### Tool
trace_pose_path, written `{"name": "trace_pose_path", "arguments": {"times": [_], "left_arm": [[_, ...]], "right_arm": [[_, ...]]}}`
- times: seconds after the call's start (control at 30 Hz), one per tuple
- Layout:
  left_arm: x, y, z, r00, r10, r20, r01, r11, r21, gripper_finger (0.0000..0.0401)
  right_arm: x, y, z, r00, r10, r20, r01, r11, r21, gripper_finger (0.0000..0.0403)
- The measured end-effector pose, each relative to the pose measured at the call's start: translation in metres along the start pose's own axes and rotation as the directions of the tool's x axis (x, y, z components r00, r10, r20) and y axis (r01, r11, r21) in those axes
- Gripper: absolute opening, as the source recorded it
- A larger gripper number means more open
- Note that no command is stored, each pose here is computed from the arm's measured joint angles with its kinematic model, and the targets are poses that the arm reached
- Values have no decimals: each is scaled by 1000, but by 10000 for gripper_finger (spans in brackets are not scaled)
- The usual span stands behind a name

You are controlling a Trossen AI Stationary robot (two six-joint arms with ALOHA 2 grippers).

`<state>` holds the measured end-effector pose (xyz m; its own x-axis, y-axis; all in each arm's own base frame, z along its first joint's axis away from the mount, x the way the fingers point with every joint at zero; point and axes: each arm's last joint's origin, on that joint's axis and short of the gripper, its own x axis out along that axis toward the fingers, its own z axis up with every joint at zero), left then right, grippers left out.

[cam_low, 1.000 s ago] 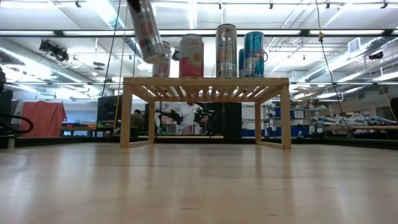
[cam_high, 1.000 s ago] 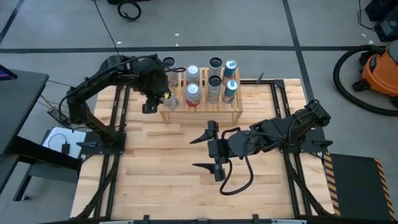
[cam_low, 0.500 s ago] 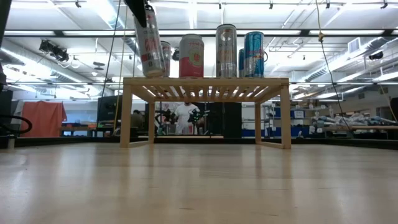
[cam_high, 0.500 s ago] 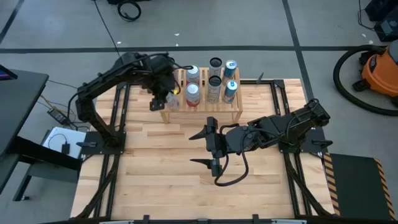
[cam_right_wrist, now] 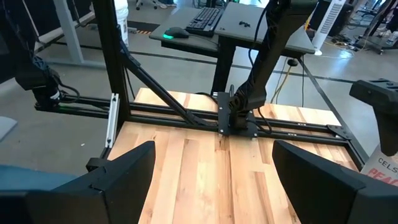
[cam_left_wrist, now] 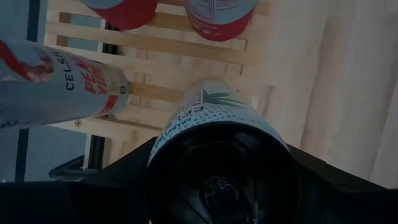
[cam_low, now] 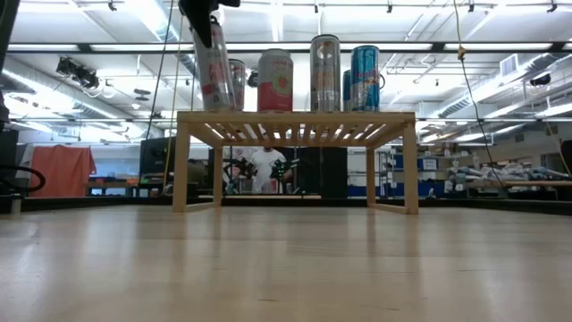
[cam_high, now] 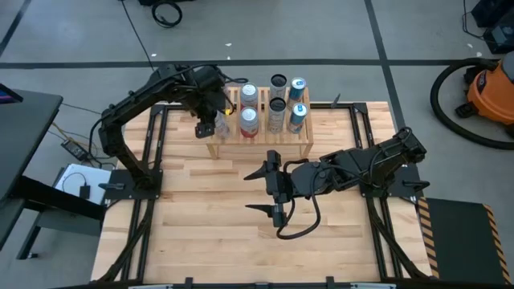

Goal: Place canned beverage on shelf
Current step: Put the white and pink soda can on the shelf aligned with the other white and pink soda can

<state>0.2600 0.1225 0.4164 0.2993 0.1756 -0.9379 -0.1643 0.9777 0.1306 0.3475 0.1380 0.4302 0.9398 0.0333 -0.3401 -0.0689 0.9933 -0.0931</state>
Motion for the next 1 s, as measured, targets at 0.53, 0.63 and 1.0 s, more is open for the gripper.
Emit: {"name": "trace_pose_path", "arguments": {"times": [0.53,0.63,1.0], "left_arm": [[-1,2,-1,1000,18,0,-18,1000,21,301],[-1,1,-1,1000,18,-1,-18,1000,23,305],[-1,3,-1,998,63,-16,-62,998,24,307]], "right_arm": [[0,0,0,1000,0,0,0,1000,-8,334],[0,0,0,1000,0,0,0,1000,-8,334],[0,0,0,1000,0,0,0,1000,-9,334]]}}
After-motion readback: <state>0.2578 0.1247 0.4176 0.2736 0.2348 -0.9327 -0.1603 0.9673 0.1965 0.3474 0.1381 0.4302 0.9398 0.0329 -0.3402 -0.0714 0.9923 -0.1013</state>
